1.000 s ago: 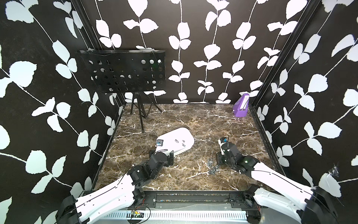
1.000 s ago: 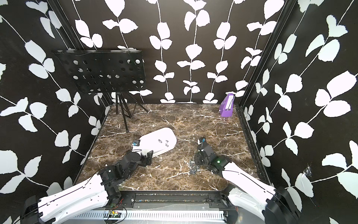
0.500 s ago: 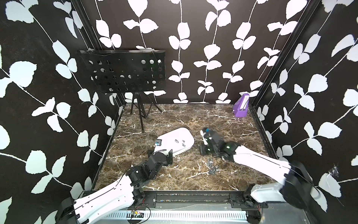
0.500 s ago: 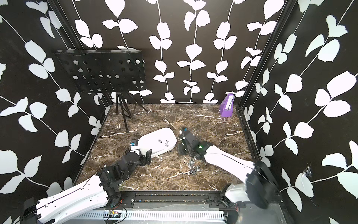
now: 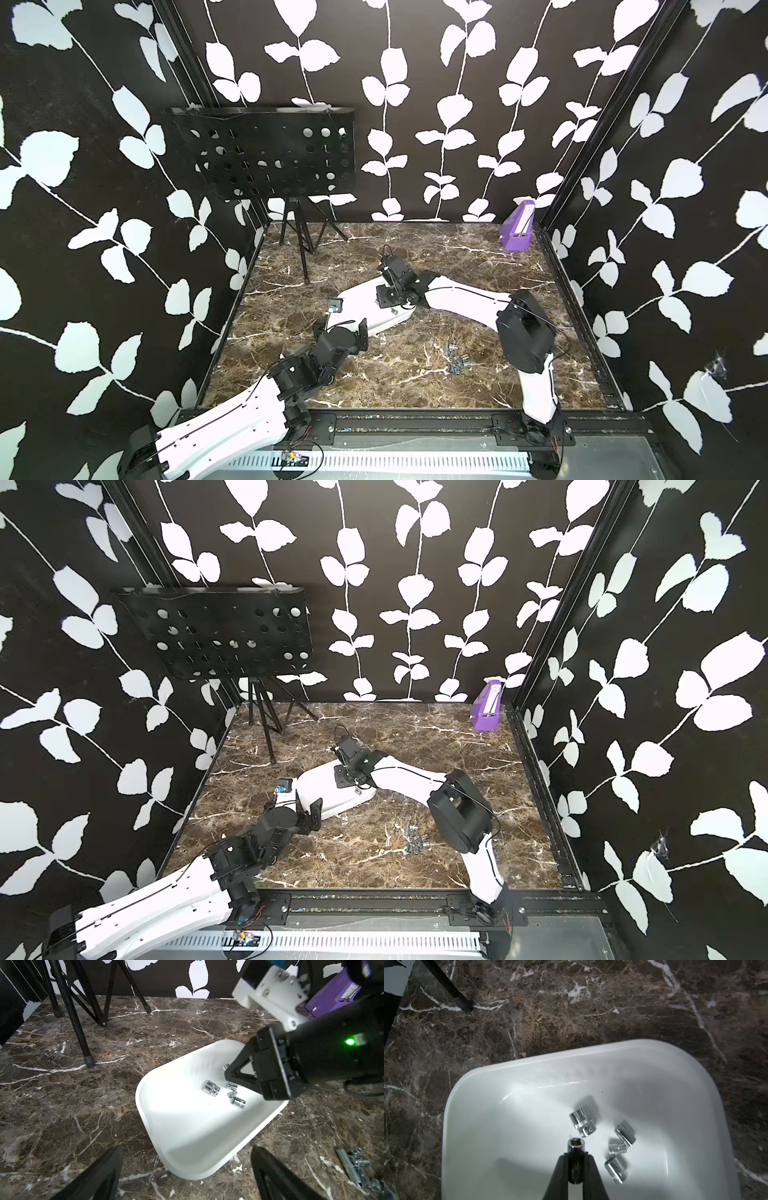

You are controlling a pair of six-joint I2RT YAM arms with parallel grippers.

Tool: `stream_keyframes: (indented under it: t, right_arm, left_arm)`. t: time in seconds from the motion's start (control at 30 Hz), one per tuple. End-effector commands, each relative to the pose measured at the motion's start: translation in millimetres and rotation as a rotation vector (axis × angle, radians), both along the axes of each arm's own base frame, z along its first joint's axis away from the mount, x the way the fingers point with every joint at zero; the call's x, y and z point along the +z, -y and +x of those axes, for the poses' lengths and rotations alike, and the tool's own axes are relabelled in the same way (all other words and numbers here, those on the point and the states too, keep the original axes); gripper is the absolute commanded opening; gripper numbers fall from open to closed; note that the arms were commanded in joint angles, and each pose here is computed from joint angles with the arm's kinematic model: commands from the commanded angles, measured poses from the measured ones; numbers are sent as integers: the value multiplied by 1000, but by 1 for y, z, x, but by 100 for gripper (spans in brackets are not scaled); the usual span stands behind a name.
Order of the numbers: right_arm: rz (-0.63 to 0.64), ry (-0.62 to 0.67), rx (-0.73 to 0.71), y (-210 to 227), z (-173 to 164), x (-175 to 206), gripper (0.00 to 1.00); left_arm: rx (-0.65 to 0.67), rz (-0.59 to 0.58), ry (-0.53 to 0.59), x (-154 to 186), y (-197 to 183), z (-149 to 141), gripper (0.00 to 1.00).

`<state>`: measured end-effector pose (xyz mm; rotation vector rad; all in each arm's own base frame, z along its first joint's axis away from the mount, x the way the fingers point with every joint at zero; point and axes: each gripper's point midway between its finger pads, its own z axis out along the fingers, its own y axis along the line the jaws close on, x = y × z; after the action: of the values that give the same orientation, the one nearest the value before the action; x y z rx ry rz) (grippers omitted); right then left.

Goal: Put the socket on the desktop into the storage box
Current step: Place the socket head in the storage box, then pick up the socket head from the center of the board.

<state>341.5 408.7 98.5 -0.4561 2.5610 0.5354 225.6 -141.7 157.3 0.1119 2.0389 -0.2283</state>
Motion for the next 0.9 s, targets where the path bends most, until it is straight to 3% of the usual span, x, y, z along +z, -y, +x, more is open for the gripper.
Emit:
stream_keyframes:
  t: [0.0, 0.27, 0.5, 0.77, 0.87]
  right_arm:
    - [-31, 28, 2, -1, 6, 11, 6]
    - [-36, 58, 32, 8, 0, 23, 43]
    - [-85, 152, 78, 48, -25, 43, 44]
    - [-199, 316, -11, 167, -77, 58, 42]
    - [-211, 330, -50, 203, -98, 47, 43]
  left_arm:
    - [8, 12, -6, -6, -3, -2, 96]
    - [-1, 6, -6, -5, -2, -2, 96]
    - [-17, -5, -7, -4, 1, -3, 96]
    - [-30, -17, -7, 1, 2, -5, 97]
    - [-28, -31, 7, 1, 1, -5, 97]
